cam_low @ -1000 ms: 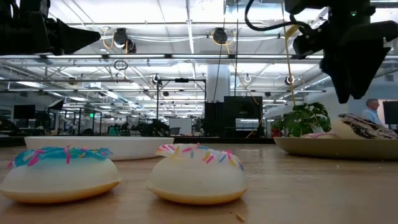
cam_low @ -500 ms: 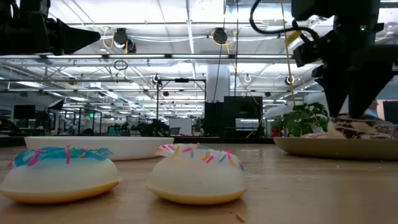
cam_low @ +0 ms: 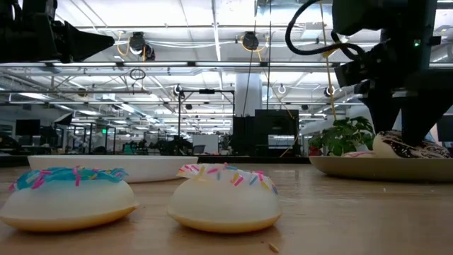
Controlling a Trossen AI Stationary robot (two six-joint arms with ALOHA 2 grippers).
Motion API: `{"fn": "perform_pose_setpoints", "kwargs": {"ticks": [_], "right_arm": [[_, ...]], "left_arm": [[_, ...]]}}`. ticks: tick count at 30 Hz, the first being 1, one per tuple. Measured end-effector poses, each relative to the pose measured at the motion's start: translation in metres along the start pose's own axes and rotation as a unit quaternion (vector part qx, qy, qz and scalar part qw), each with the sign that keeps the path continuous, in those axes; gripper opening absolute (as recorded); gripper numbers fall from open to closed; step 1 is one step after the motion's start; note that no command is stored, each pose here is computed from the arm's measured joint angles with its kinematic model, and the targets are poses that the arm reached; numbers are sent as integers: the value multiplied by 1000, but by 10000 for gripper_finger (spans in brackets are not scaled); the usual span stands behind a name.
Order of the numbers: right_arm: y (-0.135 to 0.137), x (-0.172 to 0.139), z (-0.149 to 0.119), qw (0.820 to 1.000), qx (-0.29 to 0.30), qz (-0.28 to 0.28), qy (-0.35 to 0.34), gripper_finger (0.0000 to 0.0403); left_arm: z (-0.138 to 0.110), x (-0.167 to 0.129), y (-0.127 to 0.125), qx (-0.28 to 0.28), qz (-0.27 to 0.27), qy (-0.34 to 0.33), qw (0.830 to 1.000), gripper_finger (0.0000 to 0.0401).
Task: Pick & Place donuts
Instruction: Put the big black donut on the gray plate
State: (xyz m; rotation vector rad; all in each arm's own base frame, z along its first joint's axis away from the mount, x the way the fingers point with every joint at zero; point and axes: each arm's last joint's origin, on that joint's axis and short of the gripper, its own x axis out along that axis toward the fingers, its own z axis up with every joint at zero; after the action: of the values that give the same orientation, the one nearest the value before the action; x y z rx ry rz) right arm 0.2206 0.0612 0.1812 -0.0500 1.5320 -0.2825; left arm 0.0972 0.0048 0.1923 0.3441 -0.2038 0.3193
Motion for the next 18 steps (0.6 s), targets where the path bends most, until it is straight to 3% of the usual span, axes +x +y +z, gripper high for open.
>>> {"fn": "perform_pose_setpoints", "kwargs": {"ticks": [8,18], "right_arm": [[3,9,3,1000,-3,-10,18,301],[4,9,3,1000,-1,-8,19,152]], "left_arm": [[0,0,0,0,0,0,1000,47],[0,0,0,0,0,0,1000,47]]}}
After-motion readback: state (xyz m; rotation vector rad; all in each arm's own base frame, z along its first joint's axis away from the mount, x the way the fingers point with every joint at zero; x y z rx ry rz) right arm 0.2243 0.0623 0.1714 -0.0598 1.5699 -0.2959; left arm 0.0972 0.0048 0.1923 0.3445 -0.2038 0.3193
